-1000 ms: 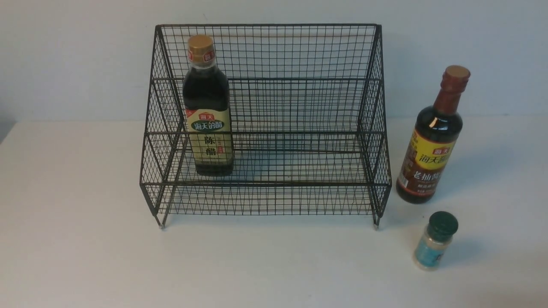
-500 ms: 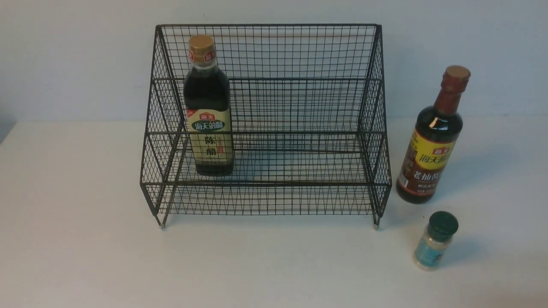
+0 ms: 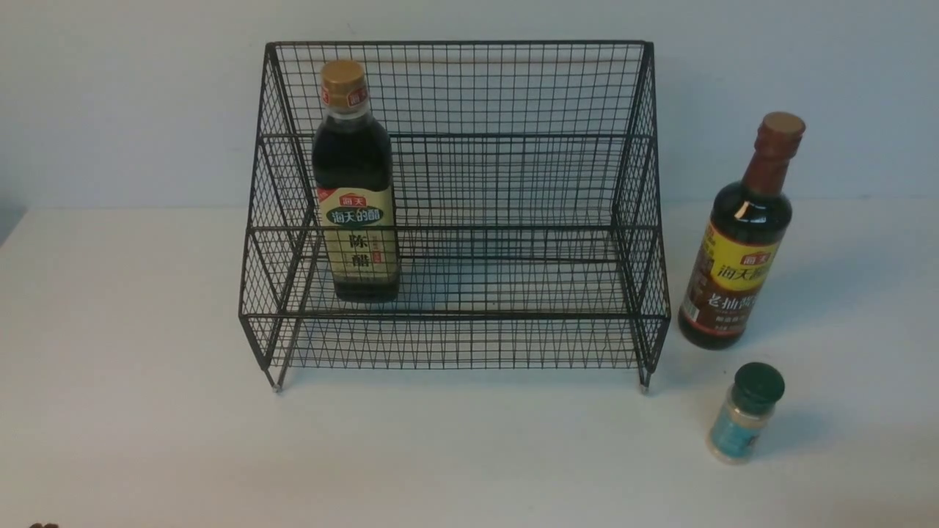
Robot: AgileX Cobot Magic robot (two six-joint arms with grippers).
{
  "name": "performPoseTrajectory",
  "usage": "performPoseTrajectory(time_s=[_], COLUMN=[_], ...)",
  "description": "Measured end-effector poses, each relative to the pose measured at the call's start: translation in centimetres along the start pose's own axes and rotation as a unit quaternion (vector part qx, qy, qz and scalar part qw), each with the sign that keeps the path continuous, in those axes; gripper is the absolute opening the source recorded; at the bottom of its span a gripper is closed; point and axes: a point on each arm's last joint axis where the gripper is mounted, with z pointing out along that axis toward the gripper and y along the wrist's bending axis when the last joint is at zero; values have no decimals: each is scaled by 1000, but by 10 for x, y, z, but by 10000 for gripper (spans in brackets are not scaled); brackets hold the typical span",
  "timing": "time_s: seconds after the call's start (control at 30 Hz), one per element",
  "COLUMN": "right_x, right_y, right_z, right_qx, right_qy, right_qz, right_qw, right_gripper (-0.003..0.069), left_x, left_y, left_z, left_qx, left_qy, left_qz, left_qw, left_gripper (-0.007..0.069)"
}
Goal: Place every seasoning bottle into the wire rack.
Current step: Use the right arm to grab the condiment bottle farthest to it
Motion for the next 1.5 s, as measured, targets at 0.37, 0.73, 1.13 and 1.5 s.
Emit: performPoseTrajectory(time_s=[0.37, 0.73, 1.13, 1.5], right_x=[0, 0, -30, -57], right_y=[0, 0, -1, -7], right_z=[0, 0, -5, -21], right_qx=[0, 1, -39, -47], right_qy=[0, 0, -170, -341], right_qz=[0, -2, 111, 245], right_qw=[1000, 1000, 978, 906], right_gripper=[-13, -13, -13, -13], left_x=[0, 0, 0, 0], left_y=[0, 0, 0, 0], left_z=[0, 0, 0, 0], left_qx=[0, 0, 0, 0], left_qy=[0, 0, 0, 0], left_qz=[0, 0, 0, 0], left_qw=[1000, 1000, 1000, 1000], left_gripper=[-5, -5, -5, -5])
